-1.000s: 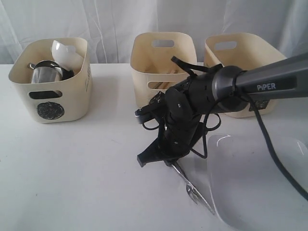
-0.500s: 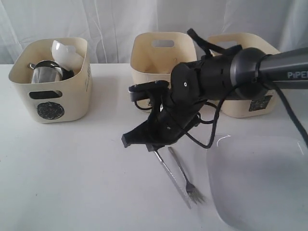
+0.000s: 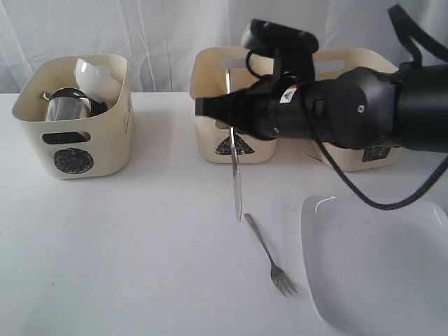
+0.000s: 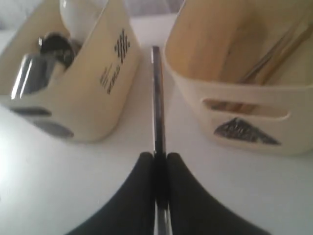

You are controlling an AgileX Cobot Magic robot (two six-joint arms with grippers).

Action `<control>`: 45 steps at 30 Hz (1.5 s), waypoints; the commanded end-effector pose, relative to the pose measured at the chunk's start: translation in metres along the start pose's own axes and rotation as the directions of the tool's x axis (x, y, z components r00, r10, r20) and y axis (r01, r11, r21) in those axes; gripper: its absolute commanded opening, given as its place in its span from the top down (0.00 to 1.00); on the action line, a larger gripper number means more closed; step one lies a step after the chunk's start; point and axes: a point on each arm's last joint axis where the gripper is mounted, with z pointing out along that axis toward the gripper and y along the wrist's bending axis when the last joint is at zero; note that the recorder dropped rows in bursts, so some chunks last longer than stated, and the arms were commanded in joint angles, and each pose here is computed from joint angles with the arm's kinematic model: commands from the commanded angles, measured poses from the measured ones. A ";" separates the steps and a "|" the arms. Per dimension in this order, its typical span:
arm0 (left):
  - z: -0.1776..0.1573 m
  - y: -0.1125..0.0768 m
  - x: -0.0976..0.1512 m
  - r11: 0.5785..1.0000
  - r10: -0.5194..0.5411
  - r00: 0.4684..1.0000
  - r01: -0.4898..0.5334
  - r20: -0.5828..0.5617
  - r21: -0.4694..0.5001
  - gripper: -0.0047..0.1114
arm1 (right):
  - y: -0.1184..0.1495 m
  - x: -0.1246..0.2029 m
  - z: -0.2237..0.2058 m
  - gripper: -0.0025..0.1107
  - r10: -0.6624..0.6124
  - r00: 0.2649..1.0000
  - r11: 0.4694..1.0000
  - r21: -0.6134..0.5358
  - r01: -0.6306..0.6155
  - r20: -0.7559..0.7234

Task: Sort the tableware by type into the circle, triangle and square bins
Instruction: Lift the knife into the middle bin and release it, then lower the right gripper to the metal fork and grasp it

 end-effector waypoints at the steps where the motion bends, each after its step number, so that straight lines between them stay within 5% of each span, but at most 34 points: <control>1: 0.000 0.000 0.001 1.000 -0.005 1.000 0.005 0.004 0.000 0.83 | -0.018 -0.032 -0.013 0.98 0.130 0.958 0.991 0.006 -0.136 0.257; 7: 0.000 0.000 0.001 1.000 -0.005 1.000 0.005 0.004 0.000 0.83 | -0.041 -0.061 -0.009 0.98 0.227 0.886 0.969 -0.006 -0.245 0.405; 22: 0.000 0.000 0.001 1.000 -0.005 1.000 0.005 0.004 0.000 0.83 | -0.070 -0.116 0.083 0.95 0.226 0.865 0.967 0.002 -0.254 0.448; 29: 0.000 0.000 0.001 1.000 -0.005 1.000 0.005 0.004 0.000 0.83 | -0.075 -0.105 0.123 0.67 0.080 0.946 0.991 0.078 -0.110 0.313; 37: 0.000 0.000 0.001 1.000 -0.005 1.000 0.005 0.004 0.000 0.83 | -0.065 -0.102 0.093 0.66 -0.149 0.988 0.977 0.160 0.139 0.048; 45: 0.000 0.000 0.001 1.000 -0.005 1.000 0.005 0.004 0.000 0.83 | -0.054 -0.044 0.031 0.66 -0.311 0.848 0.926 0.063 0.371 -0.429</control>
